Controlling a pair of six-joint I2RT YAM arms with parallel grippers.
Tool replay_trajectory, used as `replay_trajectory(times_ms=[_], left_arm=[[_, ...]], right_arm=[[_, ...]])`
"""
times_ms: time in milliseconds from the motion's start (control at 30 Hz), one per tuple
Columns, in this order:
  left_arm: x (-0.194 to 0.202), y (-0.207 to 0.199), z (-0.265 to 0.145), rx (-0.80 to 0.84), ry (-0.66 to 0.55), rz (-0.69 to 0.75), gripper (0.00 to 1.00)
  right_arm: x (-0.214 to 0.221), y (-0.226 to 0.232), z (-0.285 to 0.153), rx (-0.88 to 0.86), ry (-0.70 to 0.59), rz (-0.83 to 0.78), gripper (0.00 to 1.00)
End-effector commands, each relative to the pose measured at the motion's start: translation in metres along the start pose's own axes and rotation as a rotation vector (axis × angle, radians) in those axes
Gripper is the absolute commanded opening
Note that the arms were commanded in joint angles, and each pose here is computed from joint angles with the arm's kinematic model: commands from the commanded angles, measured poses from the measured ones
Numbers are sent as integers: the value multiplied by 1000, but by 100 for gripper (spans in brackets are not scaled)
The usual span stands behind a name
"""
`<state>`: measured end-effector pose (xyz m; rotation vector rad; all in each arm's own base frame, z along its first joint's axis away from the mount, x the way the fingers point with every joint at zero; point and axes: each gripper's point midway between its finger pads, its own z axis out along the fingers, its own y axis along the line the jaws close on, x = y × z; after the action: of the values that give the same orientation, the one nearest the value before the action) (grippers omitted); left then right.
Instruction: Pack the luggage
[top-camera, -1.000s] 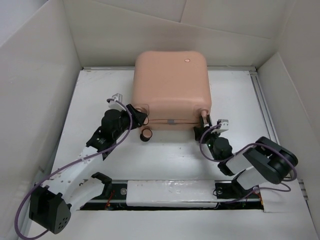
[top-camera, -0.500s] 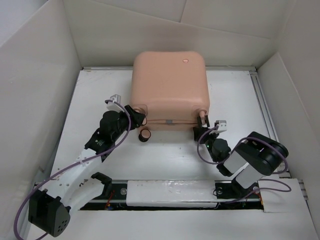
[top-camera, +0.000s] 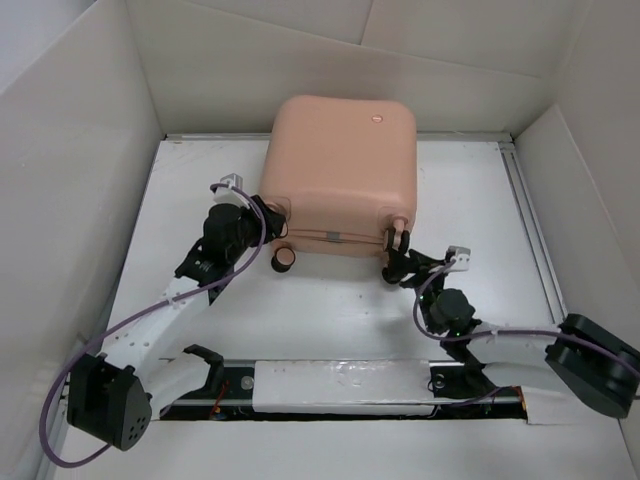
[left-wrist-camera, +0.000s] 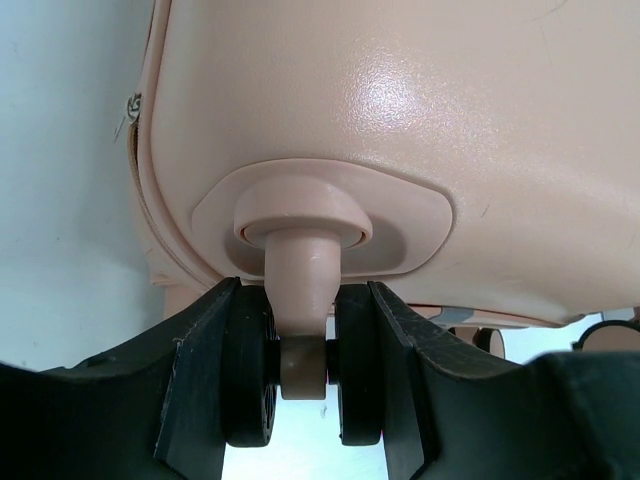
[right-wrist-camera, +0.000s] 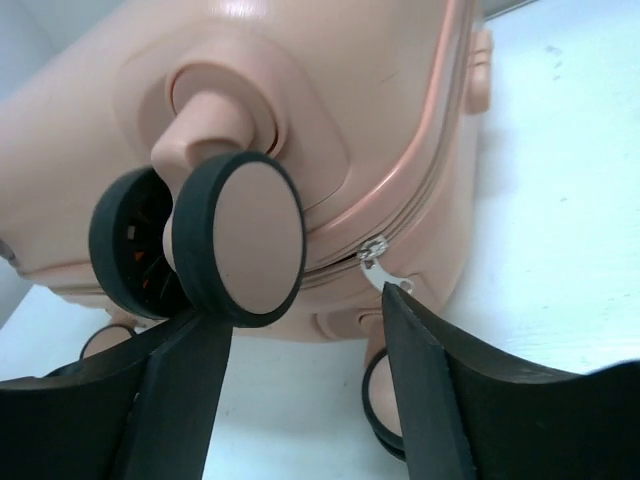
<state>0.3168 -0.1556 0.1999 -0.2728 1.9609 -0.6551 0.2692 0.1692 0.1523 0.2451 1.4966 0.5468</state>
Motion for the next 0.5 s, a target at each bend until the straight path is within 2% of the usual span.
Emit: replay_trajectory(times_ms=[0, 33, 67, 167, 367, 467], left_arm=[[-92, -69, -13, 227, -282, -12, 0], [-92, -71, -15, 250, -295, -11, 0], [-92, -74, -21, 272, -305, -23, 0], [-84, -68, -21, 264, -294, -23, 0], [-79, -72, -26, 308, -274, -22, 0], [-76, -69, -25, 306, -271, -22, 0]], right_arm=[[-7, -26, -6, 113, -16, -38, 67], [-8, -19, -6, 65, -1, -17, 67], [1, -30, -8, 95, 44, -46, 67], [-9, -28, -6, 54, 30, 2, 62], [3, -23, 11, -16, 116, -64, 47], [7, -19, 24, -32, 140, -103, 45]])
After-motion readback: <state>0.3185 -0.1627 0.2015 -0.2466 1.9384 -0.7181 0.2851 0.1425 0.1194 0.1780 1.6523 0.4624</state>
